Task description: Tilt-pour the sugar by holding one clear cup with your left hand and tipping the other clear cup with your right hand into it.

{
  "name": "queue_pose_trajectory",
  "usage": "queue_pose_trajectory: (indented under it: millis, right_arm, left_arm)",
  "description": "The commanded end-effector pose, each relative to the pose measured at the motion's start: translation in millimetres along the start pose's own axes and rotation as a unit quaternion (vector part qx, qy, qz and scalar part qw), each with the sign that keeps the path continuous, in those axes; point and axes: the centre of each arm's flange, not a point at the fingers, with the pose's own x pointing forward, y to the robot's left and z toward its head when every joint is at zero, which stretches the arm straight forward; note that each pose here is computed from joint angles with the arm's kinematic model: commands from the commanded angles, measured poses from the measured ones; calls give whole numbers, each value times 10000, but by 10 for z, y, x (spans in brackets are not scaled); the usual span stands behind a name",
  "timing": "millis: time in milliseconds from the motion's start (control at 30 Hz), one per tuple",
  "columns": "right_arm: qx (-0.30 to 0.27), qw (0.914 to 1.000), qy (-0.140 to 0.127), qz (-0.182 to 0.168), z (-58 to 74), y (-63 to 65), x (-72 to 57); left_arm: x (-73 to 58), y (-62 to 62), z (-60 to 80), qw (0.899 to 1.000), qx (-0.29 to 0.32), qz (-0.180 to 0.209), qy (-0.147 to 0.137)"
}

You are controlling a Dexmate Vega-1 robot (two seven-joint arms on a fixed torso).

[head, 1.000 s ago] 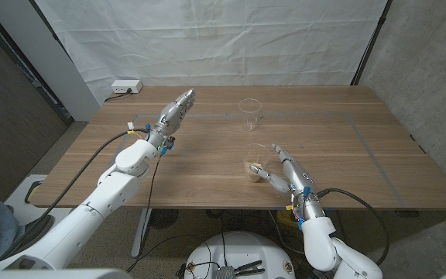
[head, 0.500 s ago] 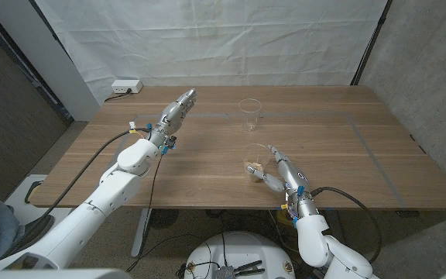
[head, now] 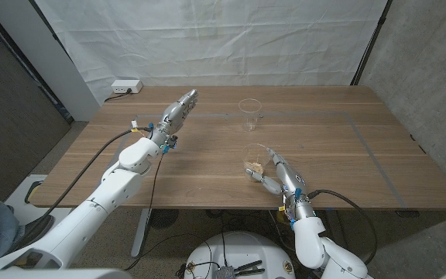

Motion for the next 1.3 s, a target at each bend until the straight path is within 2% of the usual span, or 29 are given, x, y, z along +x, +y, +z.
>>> queue_pose_trajectory:
  millis: [33, 333, 500, 667, 933, 1300]
  right_arm:
    - [35, 9999, 39, -88, -46, 82, 39]
    - [138, 9998, 47, -150, -23, 120, 103]
    - [226, 9996, 42, -150, 6, 167, 222]
    - [231, 9995, -21, -209, 63, 188, 285]
    - [147, 9987, -152, -465, 91, 208, 267]
    - [190, 9981, -231, -546, 100, 183, 259]
  left_arm:
    - [-35, 32, 38, 10000, 67, -6, -54]
    - [-77, 39, 48, 10000, 67, 12, -53]
    - [-87, 25, 40, 10000, 76, 1, -36]
    - [-90, 21, 23, 10000, 71, 3, -13]
    - [-111, 36, -10, 10000, 43, 55, 15]
    - [-119, 46, -7, 10000, 65, 59, 3]
